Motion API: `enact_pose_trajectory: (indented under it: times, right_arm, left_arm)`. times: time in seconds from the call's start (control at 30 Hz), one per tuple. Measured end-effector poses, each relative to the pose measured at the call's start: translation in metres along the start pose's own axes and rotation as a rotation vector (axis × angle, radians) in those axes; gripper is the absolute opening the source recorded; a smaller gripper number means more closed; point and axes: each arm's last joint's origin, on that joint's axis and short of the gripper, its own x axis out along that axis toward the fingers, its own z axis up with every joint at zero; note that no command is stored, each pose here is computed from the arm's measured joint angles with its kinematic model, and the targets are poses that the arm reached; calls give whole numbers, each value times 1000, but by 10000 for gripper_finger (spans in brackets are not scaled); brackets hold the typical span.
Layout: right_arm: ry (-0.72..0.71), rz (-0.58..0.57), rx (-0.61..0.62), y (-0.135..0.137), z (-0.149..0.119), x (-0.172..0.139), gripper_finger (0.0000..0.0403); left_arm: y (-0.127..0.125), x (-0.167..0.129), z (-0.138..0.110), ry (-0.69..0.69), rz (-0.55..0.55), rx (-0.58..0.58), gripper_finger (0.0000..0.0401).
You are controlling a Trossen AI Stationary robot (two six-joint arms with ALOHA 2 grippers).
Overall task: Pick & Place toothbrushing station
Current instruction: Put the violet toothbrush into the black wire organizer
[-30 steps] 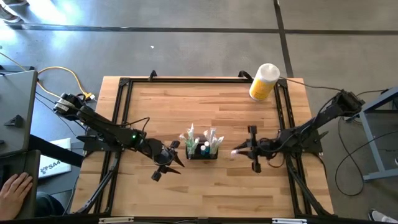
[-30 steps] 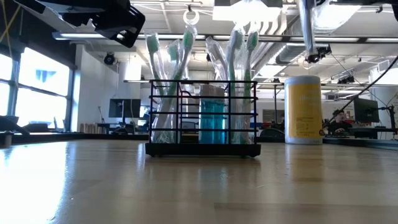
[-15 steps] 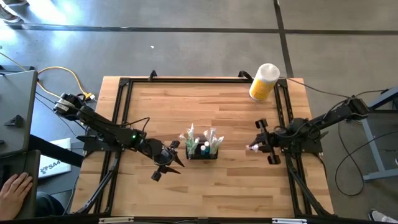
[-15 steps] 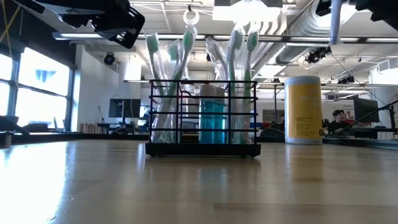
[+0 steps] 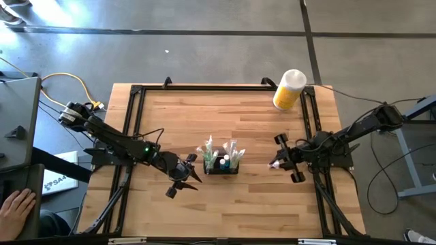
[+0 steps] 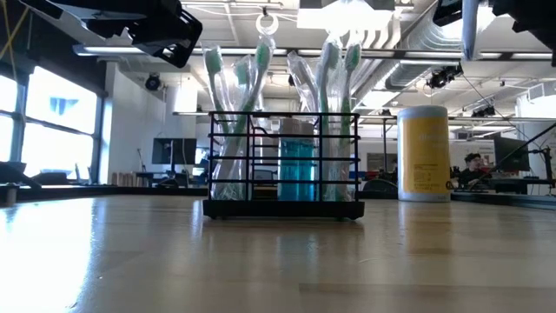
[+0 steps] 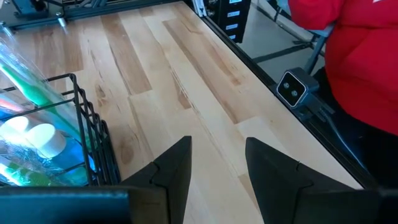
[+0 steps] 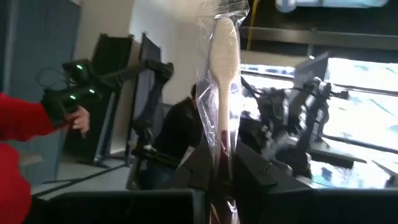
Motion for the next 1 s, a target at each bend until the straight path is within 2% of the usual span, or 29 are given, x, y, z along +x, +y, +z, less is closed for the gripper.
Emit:
enact_pose_trajectory:
  times: [0.17, 0.23, 0.4, 0.53, 0.63, 0.8, 1.0]
  right_arm:
    - [-127, 102, 12, 2, 3, 6, 28]
    - [-137, 126, 14, 3, 0, 8, 28]
    - [-89, 75, 22, 0, -9, 12, 28]
    - [-95, 105, 42, -2, -12, 12, 28]
    - [-108, 164, 48, 0, -11, 12, 28]
    - [-109, 202, 87, 5, -10, 13, 28]
    - [-117, 223, 103, 15, -8, 14, 28]
  left_arm:
    - [0, 0, 0, 0, 0, 0, 145]
    - [0, 0, 0, 0, 0, 0, 145]
    - [0, 0, 0, 0, 0, 0, 145]
    - [0, 0, 1, -7, 0, -9, 145]
    - [0, 0, 4, -38, -3, -62, 145]
    - [0, -1, 16, -161, -20, -243, 145]
    - [2, -2, 21, -227, 36, -249, 145]
